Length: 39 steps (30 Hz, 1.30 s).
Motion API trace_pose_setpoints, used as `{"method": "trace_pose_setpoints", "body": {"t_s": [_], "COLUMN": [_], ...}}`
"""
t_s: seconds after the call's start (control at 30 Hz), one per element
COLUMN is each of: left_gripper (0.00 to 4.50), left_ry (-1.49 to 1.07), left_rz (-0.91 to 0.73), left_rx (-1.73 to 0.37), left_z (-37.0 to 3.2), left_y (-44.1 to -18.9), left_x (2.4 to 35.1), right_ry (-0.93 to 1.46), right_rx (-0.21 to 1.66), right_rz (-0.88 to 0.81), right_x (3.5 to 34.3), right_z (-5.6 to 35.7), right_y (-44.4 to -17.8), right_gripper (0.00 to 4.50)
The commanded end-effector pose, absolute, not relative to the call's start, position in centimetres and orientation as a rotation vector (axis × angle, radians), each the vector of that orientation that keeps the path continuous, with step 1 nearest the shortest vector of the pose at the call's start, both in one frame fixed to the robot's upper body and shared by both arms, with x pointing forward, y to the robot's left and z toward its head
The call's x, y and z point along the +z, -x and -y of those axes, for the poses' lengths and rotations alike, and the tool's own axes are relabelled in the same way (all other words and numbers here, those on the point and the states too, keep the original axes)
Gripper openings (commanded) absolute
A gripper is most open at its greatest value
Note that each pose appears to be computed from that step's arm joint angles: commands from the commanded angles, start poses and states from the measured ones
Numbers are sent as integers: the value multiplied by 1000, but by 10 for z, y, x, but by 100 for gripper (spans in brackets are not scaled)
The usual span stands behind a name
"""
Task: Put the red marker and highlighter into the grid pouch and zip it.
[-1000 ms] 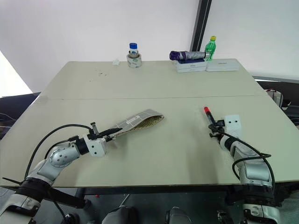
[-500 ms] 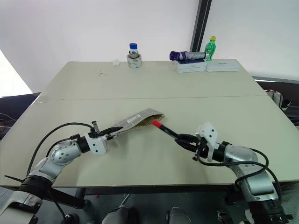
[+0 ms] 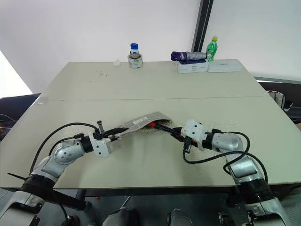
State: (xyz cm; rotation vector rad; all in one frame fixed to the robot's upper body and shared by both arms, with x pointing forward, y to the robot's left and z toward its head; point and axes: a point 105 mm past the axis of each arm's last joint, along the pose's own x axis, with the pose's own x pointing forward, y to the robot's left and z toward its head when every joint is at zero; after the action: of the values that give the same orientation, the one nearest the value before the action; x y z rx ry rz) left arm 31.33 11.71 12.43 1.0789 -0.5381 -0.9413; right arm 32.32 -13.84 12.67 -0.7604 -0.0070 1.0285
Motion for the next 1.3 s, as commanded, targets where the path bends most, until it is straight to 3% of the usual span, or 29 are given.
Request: {"method": "trace_pose_setpoints", "body": {"t_s": [0.03,0.17,0.37,0.4,0.57,0.67,0.87,1.03,1.17,1.3], "left_gripper": [0,0,0,0,0,0,0,0,0,0], "left_ry": [-1083,-1062,-1050,-1049,-1043,-1040,-1026,-1033,-1043,-1095], "left_rz": [617,651,627,622,604,581,535,532,562,585], "left_rx": [-965,-987,-982,-979,-964,-926,-919,-939,-952,-984], "left_z": [-106,-97,-101,-102,-103,-106,-105,-96,-86,-81], "left_y": [-307,-303,-305,-305,-307,-312,-317,-320,-322,-321], "left_x": [139,147,150,150,150,148,138,135,142,142], "right_ry": [1003,1106,1047,1059,1086,927,401,186,131,-17], "right_rx": [1172,1180,1180,1172,1088,1042,1043,1178,1114,1087], "right_rz": [153,313,361,363,400,398,311,17,-116,-110], "right_x": [136,146,152,152,160,175,179,134,101,101], "right_z": [118,101,98,100,111,122,127,97,81,58], "right_y": [-316,-323,-324,-325,-329,-325,-291,-255,-261,-273], "right_gripper": [40,40,40,143,386,386,386,386,386,386]}}
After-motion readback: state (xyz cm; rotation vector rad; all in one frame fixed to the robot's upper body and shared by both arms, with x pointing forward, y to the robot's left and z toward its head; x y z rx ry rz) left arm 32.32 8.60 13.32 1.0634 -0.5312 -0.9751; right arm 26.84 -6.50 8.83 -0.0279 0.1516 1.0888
